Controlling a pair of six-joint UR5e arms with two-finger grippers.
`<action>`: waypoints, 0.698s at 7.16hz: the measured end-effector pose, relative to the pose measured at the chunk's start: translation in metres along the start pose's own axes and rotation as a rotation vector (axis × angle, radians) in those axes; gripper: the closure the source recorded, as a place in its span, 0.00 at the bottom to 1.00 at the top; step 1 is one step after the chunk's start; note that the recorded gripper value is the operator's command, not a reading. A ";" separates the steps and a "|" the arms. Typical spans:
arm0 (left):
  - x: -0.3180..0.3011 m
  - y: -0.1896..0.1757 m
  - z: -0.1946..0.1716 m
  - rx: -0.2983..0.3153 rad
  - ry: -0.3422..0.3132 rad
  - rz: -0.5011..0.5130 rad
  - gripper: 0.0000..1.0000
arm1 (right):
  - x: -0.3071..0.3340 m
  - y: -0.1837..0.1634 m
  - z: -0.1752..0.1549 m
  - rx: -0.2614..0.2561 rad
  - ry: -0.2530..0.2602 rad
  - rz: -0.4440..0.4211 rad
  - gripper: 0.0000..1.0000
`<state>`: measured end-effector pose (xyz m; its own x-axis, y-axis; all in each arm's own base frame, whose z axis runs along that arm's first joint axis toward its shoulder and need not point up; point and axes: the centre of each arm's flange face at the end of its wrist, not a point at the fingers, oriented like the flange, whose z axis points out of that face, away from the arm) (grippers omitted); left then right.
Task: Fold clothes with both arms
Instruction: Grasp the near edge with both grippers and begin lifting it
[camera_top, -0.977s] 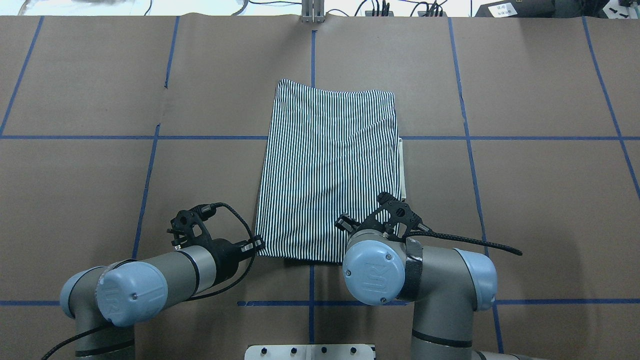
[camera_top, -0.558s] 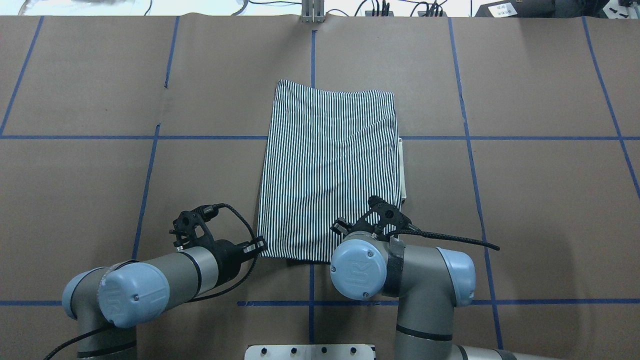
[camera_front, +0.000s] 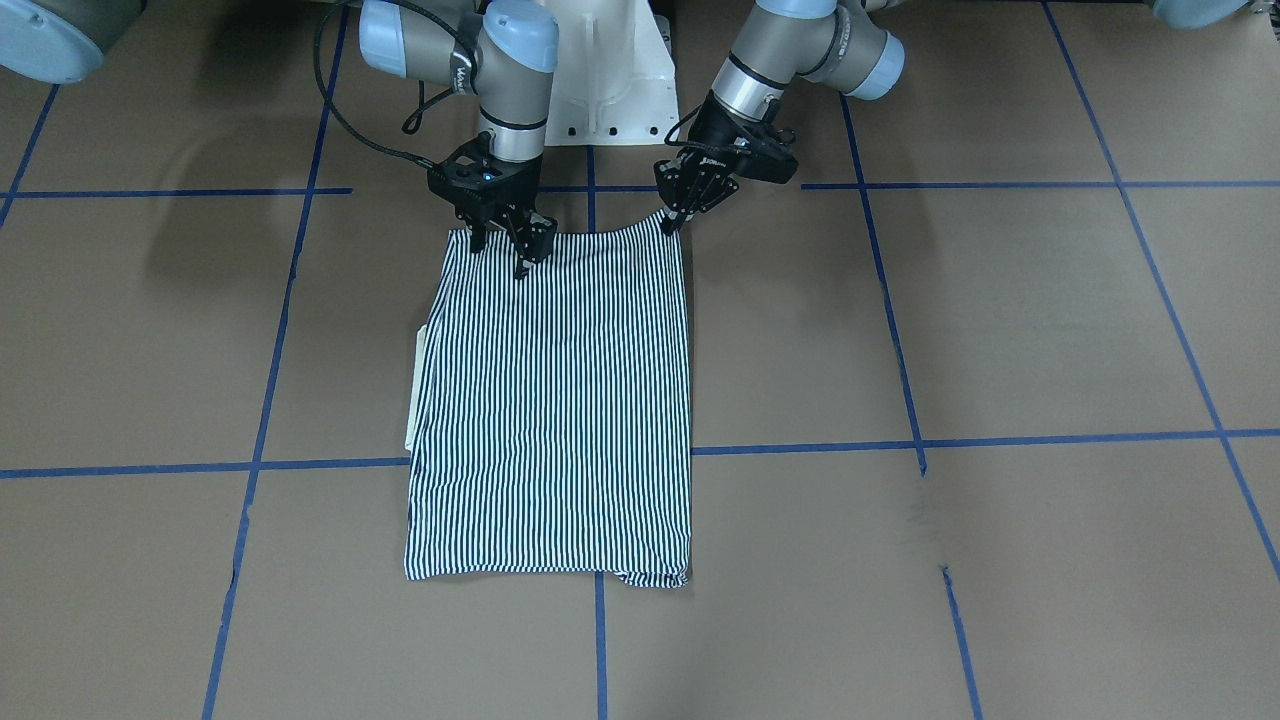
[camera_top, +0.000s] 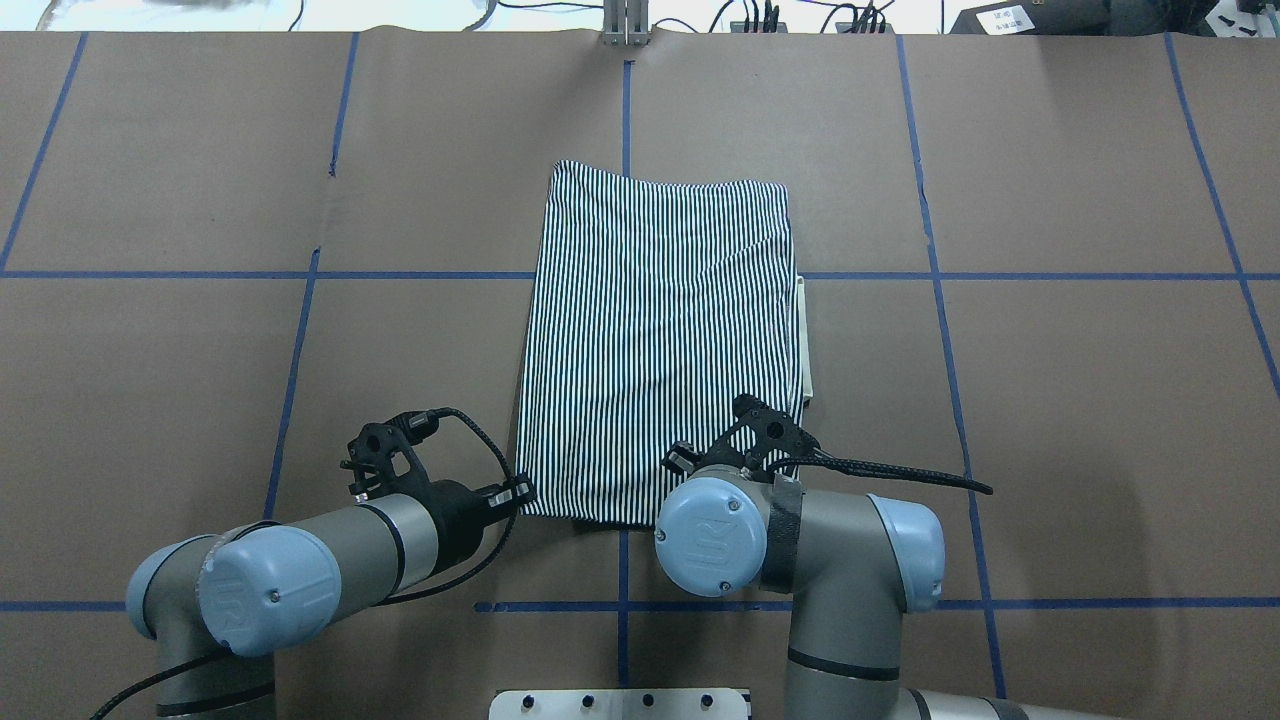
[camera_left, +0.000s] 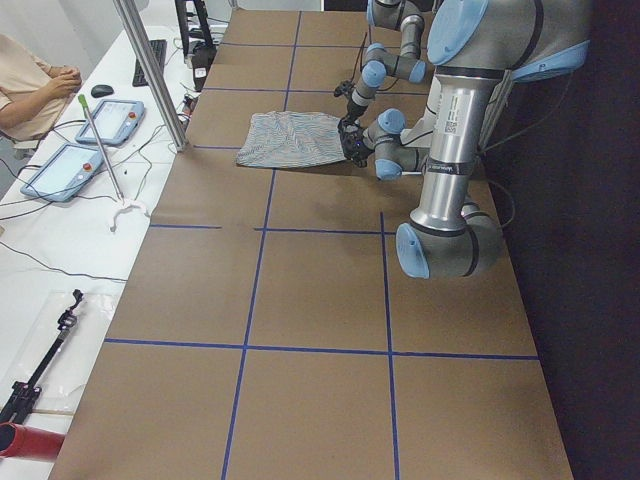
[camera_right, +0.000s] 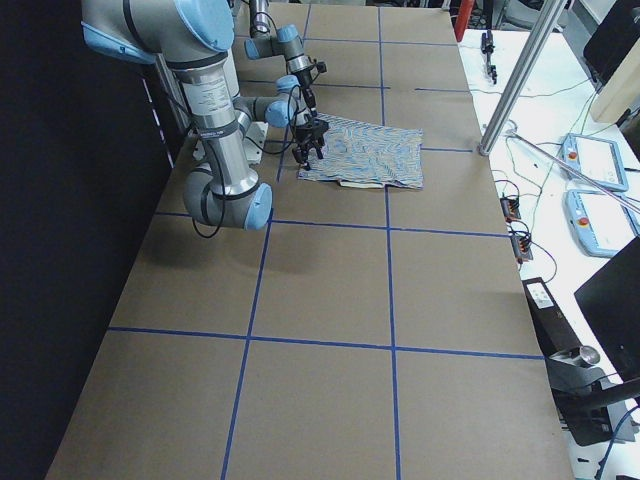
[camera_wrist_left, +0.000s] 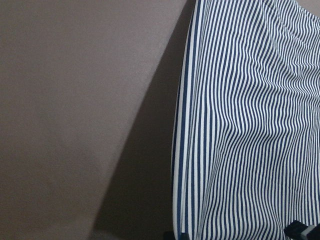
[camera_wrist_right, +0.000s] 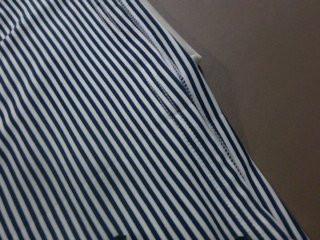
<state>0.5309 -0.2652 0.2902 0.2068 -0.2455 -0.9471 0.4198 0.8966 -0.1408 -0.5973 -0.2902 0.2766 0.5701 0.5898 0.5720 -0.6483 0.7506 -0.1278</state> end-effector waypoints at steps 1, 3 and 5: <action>0.000 0.003 0.001 -0.005 -0.001 0.002 1.00 | 0.001 0.000 0.000 0.002 0.006 -0.003 0.22; 0.001 0.007 0.002 -0.010 0.000 0.003 1.00 | 0.002 0.000 -0.001 -0.004 0.022 -0.009 0.22; 0.001 0.008 0.003 -0.011 -0.002 0.003 1.00 | 0.003 0.001 -0.002 -0.012 0.032 -0.028 0.23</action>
<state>0.5364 -0.2595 0.2894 0.2096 -0.2431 -0.9471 0.4090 0.9016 -0.1409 -0.5951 -0.2872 0.2769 0.6037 0.5779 0.5492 -0.6263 0.7700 -0.1218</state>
